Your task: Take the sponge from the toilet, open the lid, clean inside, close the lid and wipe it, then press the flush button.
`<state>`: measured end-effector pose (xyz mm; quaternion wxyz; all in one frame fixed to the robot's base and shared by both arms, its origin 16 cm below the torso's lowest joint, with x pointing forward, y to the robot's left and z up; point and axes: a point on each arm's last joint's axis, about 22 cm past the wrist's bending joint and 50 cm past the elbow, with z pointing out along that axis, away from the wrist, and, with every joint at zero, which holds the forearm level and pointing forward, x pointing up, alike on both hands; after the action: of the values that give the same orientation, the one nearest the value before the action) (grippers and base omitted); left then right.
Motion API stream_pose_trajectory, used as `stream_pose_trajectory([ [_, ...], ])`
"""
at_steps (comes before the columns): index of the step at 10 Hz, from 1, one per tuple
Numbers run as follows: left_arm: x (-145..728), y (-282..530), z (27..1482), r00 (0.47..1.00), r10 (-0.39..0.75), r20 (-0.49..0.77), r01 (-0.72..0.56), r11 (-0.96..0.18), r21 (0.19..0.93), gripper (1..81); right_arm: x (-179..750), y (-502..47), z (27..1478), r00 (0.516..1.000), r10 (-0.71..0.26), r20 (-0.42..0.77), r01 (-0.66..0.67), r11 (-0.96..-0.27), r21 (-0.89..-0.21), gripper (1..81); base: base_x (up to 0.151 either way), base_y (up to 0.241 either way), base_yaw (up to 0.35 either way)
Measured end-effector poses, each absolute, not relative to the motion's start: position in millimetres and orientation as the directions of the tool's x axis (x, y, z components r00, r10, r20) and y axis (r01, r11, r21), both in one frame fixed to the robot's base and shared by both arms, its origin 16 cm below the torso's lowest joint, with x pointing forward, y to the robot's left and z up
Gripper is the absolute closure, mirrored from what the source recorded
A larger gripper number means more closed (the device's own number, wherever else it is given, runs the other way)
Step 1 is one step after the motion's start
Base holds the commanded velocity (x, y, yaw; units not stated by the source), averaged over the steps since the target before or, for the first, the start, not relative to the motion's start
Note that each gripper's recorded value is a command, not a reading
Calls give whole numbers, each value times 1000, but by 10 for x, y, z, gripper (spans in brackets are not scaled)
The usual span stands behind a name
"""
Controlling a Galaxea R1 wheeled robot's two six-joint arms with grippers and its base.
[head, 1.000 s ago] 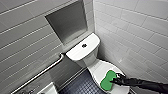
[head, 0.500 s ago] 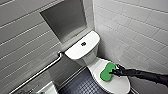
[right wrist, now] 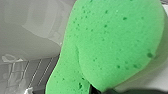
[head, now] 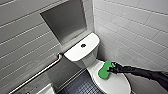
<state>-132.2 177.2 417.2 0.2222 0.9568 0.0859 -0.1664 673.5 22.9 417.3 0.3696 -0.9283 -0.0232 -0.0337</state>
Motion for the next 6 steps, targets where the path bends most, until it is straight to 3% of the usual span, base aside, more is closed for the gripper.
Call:
stream_pose_trajectory([
  [6, -1357, 1759, 4192, 928, 91, -362, 242, -885, 397, 10, 6958, 184, 3790, 986, -166, 1, -132, -790, -599, 811, 0, 0, 0],
])
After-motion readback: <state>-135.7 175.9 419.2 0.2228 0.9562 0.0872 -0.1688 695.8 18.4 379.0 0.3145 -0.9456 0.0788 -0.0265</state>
